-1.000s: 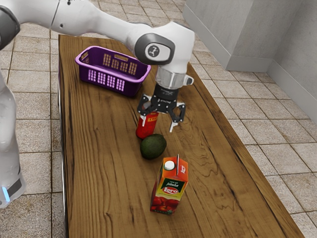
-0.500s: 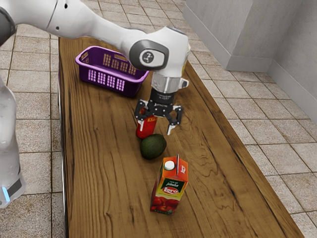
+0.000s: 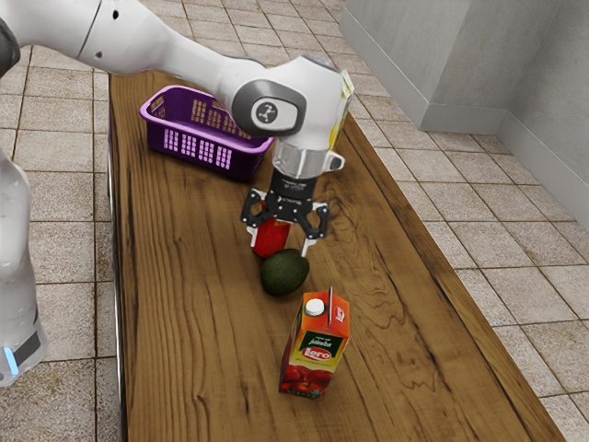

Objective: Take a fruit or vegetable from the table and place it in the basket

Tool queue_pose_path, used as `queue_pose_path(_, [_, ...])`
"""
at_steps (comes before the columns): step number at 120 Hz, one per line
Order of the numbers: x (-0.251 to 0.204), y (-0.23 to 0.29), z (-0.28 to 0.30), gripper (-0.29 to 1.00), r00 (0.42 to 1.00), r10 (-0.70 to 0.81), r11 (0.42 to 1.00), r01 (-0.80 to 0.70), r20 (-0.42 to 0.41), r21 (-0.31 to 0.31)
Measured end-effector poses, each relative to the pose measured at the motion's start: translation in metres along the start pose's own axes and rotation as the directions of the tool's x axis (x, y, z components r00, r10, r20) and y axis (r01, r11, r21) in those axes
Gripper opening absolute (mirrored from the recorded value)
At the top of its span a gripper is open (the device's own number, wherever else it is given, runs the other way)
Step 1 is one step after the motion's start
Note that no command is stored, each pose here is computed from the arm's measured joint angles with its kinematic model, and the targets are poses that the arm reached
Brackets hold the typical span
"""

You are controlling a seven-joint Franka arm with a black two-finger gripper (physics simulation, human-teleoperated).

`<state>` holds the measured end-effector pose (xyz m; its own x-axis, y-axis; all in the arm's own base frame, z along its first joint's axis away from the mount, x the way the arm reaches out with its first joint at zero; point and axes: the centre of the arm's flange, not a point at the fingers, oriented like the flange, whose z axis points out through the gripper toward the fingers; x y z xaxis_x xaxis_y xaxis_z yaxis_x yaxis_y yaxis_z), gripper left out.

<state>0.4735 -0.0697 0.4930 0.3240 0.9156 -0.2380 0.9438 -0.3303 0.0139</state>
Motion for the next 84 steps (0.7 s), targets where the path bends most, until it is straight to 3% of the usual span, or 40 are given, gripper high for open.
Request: queue_pose_path(84, [0.039,-0.011,0.0,0.7,1.0,-0.015,1.0,0.015,0.007,-0.003])
